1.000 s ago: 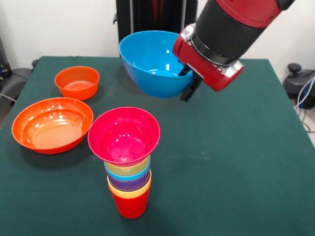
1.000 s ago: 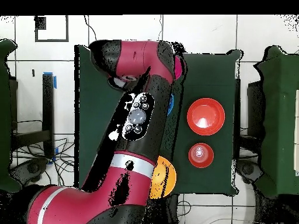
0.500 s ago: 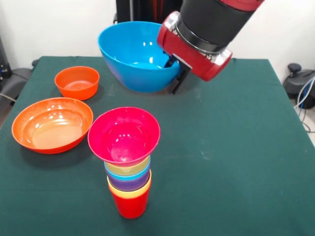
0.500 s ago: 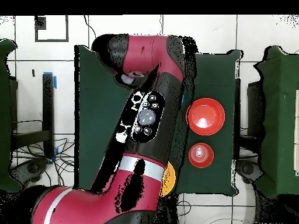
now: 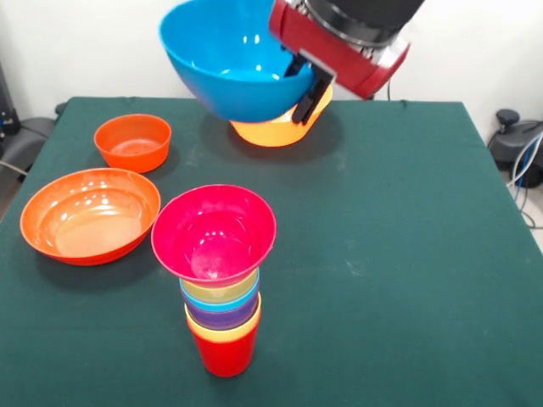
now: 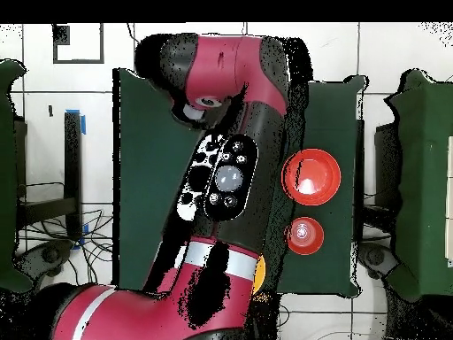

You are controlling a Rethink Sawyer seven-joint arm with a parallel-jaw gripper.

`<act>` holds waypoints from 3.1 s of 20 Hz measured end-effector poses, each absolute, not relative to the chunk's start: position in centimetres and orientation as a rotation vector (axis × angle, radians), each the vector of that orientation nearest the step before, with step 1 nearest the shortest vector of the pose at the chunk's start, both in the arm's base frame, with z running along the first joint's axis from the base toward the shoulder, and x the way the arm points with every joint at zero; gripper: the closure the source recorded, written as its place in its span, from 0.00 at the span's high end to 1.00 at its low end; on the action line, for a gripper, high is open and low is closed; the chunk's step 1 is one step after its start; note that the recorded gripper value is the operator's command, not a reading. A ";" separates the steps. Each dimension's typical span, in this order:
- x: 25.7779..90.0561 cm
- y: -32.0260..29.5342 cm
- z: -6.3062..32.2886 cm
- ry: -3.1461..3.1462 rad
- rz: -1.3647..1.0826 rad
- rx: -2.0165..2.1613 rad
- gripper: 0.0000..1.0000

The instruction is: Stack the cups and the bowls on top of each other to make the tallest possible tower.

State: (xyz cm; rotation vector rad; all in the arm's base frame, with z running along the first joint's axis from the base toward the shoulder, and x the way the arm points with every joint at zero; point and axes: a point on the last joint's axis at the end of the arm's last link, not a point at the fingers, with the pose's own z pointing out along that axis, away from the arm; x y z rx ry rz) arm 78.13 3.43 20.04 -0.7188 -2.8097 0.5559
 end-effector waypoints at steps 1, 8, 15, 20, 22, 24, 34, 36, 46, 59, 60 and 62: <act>78.3 3.6 20.6 -2.802 0.556 -0.715 0.00; 80.3 4.4 24.3 -2.831 0.551 -0.688 0.00; 83.1 4.5 26.8 -2.944 0.554 -0.569 0.00; 85.3 4.5 27.4 -3.019 0.565 -0.398 0.00; 85.9 4.5 27.3 -3.035 0.569 -0.341 0.00; 86.3 4.4 27.0 -3.046 0.572 -0.292 0.00; 87.9 3.8 24.1 -3.063 0.585 -0.185 0.00; 88.0 3.9 23.5 -3.063 0.579 -0.180 0.00; 88.2 4.3 20.7 -3.054 0.562 -0.157 0.00; 88.2 3.4 19.9 -3.043 0.560 -0.136 0.00; 88.2 3.3 19.9 -3.043 0.560 -0.133 0.00; 88.3 3.0 19.9 -3.046 0.561 -0.118 0.00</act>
